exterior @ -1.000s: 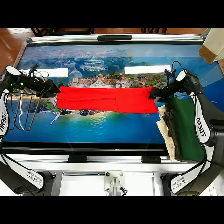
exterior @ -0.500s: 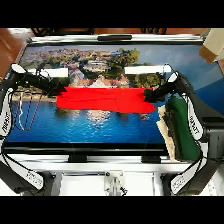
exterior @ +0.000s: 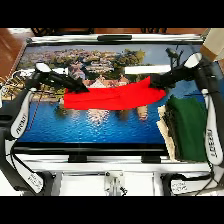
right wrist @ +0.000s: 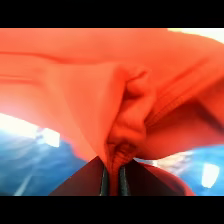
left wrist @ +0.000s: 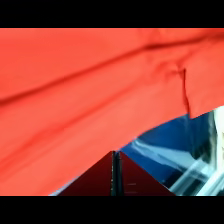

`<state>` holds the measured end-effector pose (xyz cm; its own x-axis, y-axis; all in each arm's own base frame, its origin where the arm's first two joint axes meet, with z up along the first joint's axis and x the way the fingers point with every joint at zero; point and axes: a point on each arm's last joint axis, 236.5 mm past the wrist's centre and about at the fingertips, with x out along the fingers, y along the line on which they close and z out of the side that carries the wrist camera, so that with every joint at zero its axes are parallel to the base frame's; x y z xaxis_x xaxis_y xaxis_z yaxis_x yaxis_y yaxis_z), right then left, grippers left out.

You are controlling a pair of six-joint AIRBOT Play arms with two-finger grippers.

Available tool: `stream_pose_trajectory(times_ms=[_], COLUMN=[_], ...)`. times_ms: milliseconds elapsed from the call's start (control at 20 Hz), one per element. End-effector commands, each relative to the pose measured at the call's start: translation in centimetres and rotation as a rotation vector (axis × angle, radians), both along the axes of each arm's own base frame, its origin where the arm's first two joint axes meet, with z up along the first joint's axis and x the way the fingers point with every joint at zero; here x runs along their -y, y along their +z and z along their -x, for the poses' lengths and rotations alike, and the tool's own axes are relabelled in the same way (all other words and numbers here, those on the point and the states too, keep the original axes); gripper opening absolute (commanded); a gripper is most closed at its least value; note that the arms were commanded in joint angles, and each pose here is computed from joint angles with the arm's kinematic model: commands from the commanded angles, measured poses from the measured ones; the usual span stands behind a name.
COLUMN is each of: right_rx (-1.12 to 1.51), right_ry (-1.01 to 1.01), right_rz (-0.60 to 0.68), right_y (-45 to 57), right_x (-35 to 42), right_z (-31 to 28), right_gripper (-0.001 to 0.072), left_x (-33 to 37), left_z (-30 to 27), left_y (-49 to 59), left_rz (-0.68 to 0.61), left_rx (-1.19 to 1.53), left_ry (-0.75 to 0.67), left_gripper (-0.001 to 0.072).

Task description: Fold the shirts.

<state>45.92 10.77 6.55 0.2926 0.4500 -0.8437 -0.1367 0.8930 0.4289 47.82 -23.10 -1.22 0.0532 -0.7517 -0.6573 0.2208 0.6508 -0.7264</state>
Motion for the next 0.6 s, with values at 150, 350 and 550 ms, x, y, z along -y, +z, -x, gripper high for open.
stream_pose_trajectory(times_ms=[150, 350, 550], right_rx=[0.059, 0.058, 0.044], right_ry=[0.001, -0.008, -0.005], right_rz=[-0.055, -0.061, -0.062], right_y=[8.3, 9.2, 9.1], right_x=[-1.1, -1.1, -1.2], right_z=[4.9, 5.7, 6.0], right_gripper=[0.0064, 0.0065, 0.0064], left_x=[6.1, 3.7, 4.6], left_z=[1.7, 0.5, 1.8], left_y=[0.0, 2.7, 6.2], left_rz=[0.008, 0.017, 0.027], left_rx=[-0.002, 0.052, 0.117], left_ry=[-0.034, -0.003, -0.044], left_gripper=[0.0041, 0.004, 0.0039])
